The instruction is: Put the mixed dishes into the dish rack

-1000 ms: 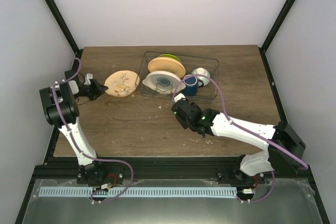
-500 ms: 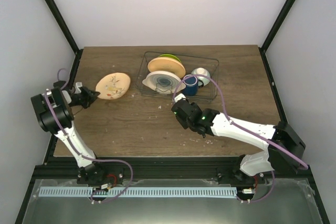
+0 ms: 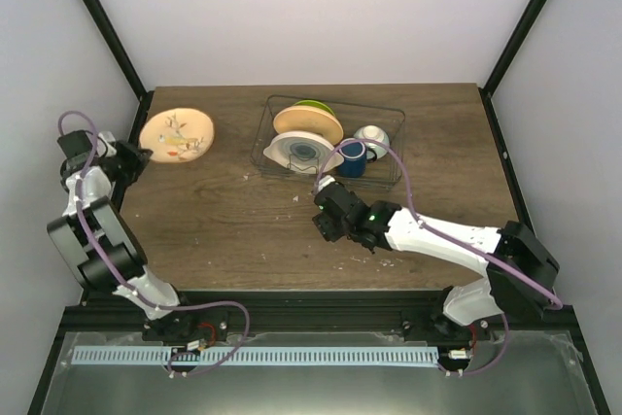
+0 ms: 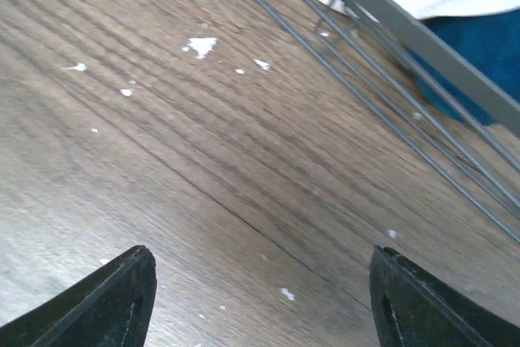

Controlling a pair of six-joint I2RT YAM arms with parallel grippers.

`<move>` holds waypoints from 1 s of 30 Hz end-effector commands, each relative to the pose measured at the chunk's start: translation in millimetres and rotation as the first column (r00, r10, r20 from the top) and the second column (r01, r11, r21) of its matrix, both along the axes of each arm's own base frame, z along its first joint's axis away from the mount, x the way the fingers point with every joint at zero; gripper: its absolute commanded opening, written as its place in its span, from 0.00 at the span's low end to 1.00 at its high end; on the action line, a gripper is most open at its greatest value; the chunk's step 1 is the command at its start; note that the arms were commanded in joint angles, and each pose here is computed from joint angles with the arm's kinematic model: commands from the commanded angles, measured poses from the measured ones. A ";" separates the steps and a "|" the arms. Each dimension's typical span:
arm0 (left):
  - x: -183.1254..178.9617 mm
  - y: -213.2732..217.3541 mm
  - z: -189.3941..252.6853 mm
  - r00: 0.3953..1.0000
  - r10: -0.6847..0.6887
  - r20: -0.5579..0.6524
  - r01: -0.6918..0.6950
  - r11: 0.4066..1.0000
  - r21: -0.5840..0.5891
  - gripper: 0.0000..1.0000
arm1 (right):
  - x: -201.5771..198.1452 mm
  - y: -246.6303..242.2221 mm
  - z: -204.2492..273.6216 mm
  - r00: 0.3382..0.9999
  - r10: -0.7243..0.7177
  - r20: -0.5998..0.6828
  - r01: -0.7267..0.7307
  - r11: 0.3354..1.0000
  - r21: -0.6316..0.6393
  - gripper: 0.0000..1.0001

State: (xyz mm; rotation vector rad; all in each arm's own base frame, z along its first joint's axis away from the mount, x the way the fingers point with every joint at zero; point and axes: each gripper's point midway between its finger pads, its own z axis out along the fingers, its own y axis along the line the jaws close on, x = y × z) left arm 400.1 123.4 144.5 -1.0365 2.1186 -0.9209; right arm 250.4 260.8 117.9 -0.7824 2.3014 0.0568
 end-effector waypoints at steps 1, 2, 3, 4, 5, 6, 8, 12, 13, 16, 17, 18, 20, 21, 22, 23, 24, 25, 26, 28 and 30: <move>-2.2 -23.2 91.1 0.970 -0.088 0.226 0.079 0.996 0.050 0.00 | 0.6 25.0 6.8 0.997 0.040 -0.060 -0.030 0.987 0.156 0.76; -4.8 -29.1 99.8 0.964 -0.100 0.246 0.088 0.994 0.062 0.00 | 1.0 26.2 7.7 0.997 0.044 -0.070 -0.031 0.984 0.176 0.77; -7.7 -35.4 107.4 0.958 -0.114 0.263 0.097 0.992 0.075 0.00 | 0.9 27.5 8.9 0.995 0.050 -0.082 -0.033 0.980 0.198 0.79; -10.8 -43.5 114.3 0.952 -0.133 0.276 0.113 0.990 0.088 0.00 | 1.3 27.3 11.0 0.994 0.052 -0.091 -0.031 0.975 0.221 0.81; -14.5 -52.3 119.2 0.947 -0.153 0.283 0.129 0.986 0.101 0.00 | 1.1 27.7 13.4 0.993 0.058 -0.101 -0.031 0.969 0.247 0.83; -18.0 -63.2 123.2 0.939 -0.180 0.292 0.152 0.981 0.117 0.00 | -0.2 29.0 17.4 0.992 0.070 -0.108 -0.037 0.960 0.279 0.86; -26.4 -86.4 127.1 0.927 -0.223 0.301 0.188 0.972 0.141 0.00 | -2.0 30.7 29.6 0.990 0.092 -0.111 -0.048 0.936 0.350 0.92; -42.8 -130.0 128.4 0.896 -0.315 0.313 0.273 0.947 0.170 0.00 | -7.3 31.2 55.9 0.984 0.141 -0.108 -0.077 0.885 0.459 1.00; -48.9 -140.8 130.8 0.886 -0.340 0.317 0.294 0.938 0.185 0.00 | -8.0 30.8 62.1 0.983 0.151 -0.106 -0.082 0.873 0.481 1.00; -64.4 -170.7 130.3 0.857 -0.406 0.317 0.350 0.910 0.221 0.00 | -10.8 31.3 79.0 0.977 0.189 -0.102 -0.102 0.825 0.555 1.00; -69.0 -179.3 130.4 0.847 -0.426 0.316 0.368 0.901 0.229 0.00 | -11.5 32.3 84.3 0.974 0.204 -0.100 -0.110 0.807 0.580 1.00; -73.8 -187.5 130.7 0.837 -0.446 0.316 0.387 0.892 0.235 0.00 | -12.5 33.8 87.9 0.971 0.218 -0.099 -0.117 0.792 0.600 1.00; -82.7 -203.1 129.0 0.819 -0.483 0.310 0.420 0.872 0.251 0.00 | -14.6 37.1 92.0 0.964 0.245 -0.105 -0.127 0.768 0.628 1.00; -86.9 -211.3 126.9 0.809 -0.504 0.304 0.436 0.860 0.264 0.00 | -16.0 39.8 94.0 0.960 0.258 -0.107 -0.132 0.756 0.641 1.00; -91.1 -219.5 124.0 0.799 -0.524 0.294 0.454 0.847 0.276 0.00 | -17.1 42.3 95.5 0.957 0.270 -0.110 -0.135 0.745 0.653 1.00; -94.5 -225.3 120.4 0.796 -0.536 0.281 0.464 0.838 0.287 0.00 | -18.1 44.9 97.6 0.953 0.283 -0.109 -0.141 0.732 0.667 1.00; -97.9 -231.7 117.0 0.789 -0.551 0.273 0.477 0.828 0.293 0.00 | -19.3 47.5 100.2 0.950 0.295 -0.107 -0.146 0.717 0.681 1.00; -100.7 -236.8 113.7 0.783 -0.562 0.267 0.489 0.821 0.296 0.00 | -20.7 49.9 101.6 0.946 0.306 -0.109 -0.148 0.705 0.694 1.00; -103.8 -242.3 110.9 0.775 -0.574 0.265 0.501 0.813 0.295 0.00 | -22.0 51.6 103.7 0.943 0.316 -0.107 -0.151 0.691 0.707 1.00; -109.4 -251.2 106.9 0.759 -0.595 0.263 0.525 0.799 0.294 0.00 | -23.1 54.2 108.3 0.940 0.328 -0.099 -0.156 0.668 0.728 1.00; -113.2 -255.0 104.5 0.752 -0.606 0.260 0.534 0.791 0.298 0.00 | -24.8 56.0 111.6 0.936 0.340 -0.092 -0.165 0.653 0.739 1.00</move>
